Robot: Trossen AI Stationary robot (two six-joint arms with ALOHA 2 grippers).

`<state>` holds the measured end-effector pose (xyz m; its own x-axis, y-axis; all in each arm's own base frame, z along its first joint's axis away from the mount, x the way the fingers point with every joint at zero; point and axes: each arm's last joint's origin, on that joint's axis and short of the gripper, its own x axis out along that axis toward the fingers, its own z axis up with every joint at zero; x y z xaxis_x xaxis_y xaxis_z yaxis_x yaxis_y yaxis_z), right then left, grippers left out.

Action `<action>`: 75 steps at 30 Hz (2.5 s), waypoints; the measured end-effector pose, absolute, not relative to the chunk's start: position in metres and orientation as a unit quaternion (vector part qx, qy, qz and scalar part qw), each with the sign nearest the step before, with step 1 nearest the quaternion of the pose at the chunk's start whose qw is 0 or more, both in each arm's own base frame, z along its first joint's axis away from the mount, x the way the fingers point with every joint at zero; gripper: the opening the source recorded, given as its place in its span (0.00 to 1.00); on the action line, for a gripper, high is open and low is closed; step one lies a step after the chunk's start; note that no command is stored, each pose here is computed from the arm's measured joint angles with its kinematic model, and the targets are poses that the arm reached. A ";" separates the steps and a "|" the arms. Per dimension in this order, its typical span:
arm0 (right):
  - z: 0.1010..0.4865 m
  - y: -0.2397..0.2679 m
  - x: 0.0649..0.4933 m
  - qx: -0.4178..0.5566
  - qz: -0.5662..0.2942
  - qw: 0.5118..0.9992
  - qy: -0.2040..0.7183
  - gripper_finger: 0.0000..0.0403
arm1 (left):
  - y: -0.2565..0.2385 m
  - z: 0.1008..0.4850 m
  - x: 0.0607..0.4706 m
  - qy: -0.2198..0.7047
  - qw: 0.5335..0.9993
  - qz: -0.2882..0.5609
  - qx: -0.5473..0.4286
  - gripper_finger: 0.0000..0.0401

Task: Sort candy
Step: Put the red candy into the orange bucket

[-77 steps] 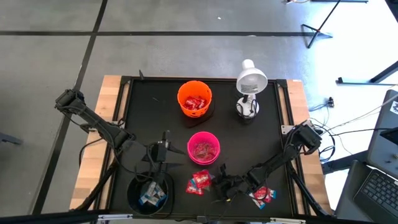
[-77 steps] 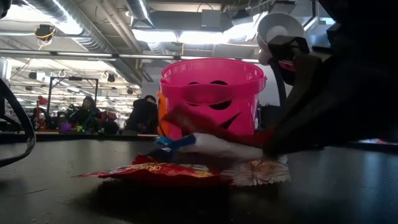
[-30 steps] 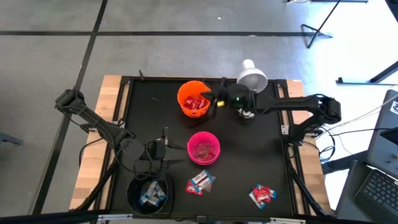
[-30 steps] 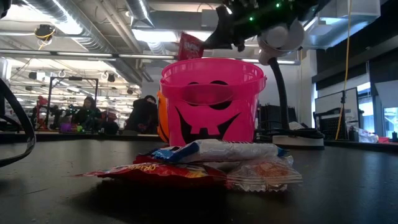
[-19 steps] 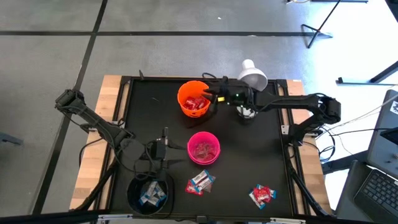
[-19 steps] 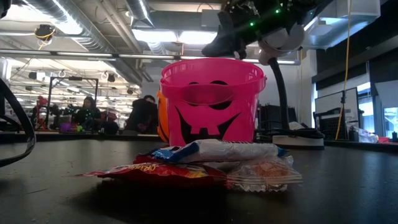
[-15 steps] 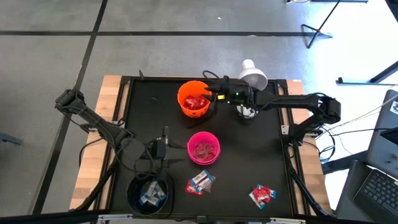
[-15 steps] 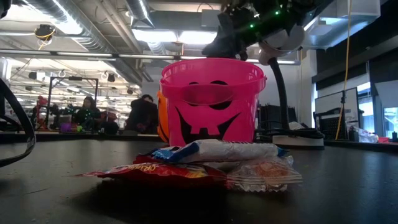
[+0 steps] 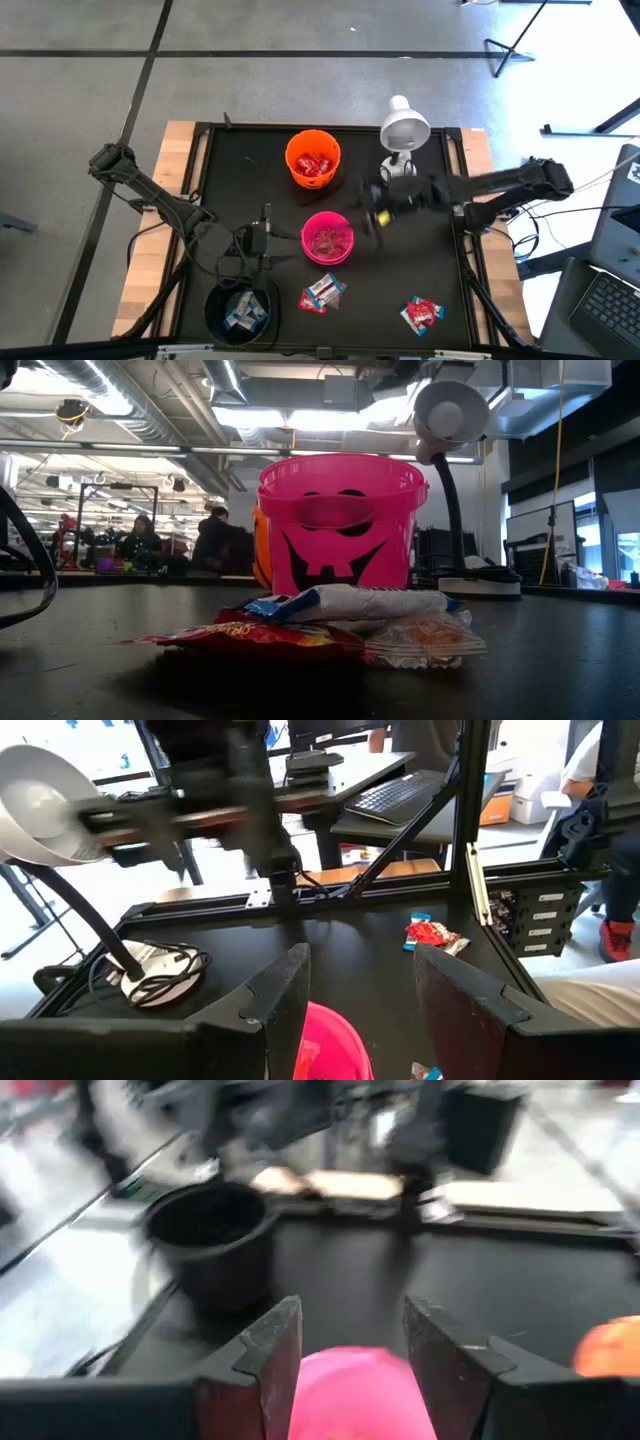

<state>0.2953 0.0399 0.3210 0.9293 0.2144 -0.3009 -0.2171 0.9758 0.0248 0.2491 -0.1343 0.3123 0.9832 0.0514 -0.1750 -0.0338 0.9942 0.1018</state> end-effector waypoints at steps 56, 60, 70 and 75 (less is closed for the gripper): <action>0.157 0.270 0.139 0.090 -0.024 0.754 0.650 0.42 | -0.135 0.312 0.249 0.090 0.995 0.013 0.046 0.42; 0.152 0.271 0.139 0.082 -0.029 0.750 0.656 0.35 | -0.136 0.312 0.249 0.090 0.995 0.013 0.042 0.42; 0.172 0.264 0.135 0.094 -0.014 0.753 0.652 0.04 | -0.135 0.312 0.249 0.090 0.995 0.014 0.034 0.42; 0.194 0.251 0.140 0.099 -0.020 0.793 0.601 0.05 | -0.137 0.312 0.248 0.091 0.995 0.011 0.033 0.42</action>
<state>0.1403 0.2512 0.1943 0.2768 0.0870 -0.9570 0.1512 0.9795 0.1328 0.2477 -0.1371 0.3119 0.9833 0.0276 -0.1800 -0.0155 0.9975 0.0684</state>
